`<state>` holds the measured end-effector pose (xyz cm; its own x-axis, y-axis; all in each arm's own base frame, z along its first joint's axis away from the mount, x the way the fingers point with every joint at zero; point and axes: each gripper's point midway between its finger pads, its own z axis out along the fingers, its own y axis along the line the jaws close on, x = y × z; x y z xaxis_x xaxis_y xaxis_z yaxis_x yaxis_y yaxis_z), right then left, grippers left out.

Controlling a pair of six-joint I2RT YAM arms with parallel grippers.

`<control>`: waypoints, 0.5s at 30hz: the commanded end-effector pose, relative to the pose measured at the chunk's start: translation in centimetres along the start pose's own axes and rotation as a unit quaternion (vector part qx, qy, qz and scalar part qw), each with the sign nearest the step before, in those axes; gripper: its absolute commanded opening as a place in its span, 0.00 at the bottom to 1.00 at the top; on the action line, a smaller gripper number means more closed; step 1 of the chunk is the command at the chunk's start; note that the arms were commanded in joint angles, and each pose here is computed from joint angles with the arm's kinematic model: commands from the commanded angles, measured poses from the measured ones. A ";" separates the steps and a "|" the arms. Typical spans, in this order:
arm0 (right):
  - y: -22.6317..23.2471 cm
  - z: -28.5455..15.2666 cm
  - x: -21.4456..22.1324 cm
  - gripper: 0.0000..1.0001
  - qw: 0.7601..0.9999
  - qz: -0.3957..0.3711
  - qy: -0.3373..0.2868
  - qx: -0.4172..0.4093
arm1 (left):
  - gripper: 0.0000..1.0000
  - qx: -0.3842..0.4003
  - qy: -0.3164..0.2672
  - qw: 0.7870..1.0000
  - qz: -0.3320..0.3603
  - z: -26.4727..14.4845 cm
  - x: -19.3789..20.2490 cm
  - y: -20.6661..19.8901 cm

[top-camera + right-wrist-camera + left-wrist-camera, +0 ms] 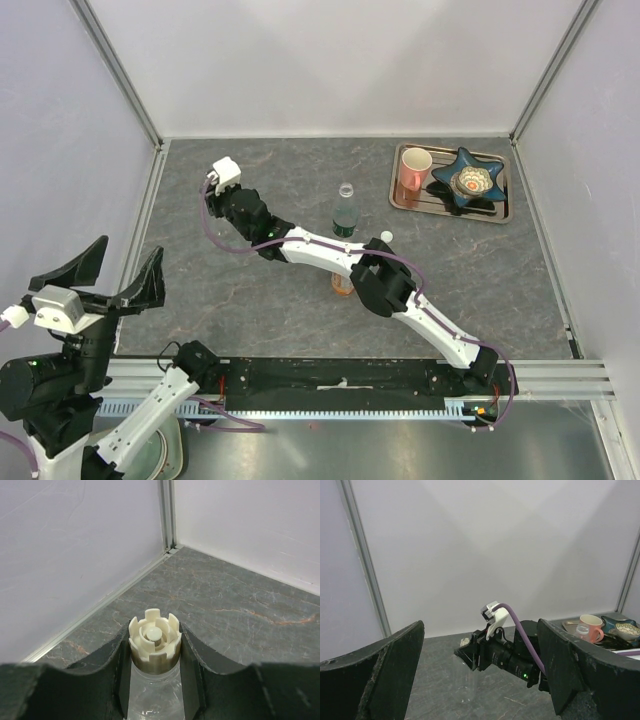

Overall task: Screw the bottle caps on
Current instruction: Place the plastic bottle at the center of the board.

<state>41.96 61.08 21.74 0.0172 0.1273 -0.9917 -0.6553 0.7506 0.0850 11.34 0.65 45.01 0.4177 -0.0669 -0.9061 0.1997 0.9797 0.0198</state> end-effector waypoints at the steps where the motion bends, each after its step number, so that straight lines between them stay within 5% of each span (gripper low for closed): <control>1: 0.4 -0.1 -3.2 0.07 0.999 0.027 -0.029 -0.003 | 0.99 -0.012 -0.006 1.000 -0.015 0.8 -0.4 0.1; 15: 1.5 -1.0 0.0 0.17 0.998 -0.001 0.035 -0.044 | 1.00 -0.011 -0.005 1.000 -0.019 0.9 -0.3 -0.1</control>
<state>41.04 61.45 18.14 -0.0543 0.0346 -0.9979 -0.6909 0.7202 0.0626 11.63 0.43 44.96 0.4127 -0.0646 -0.9086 0.2006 0.9794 0.0215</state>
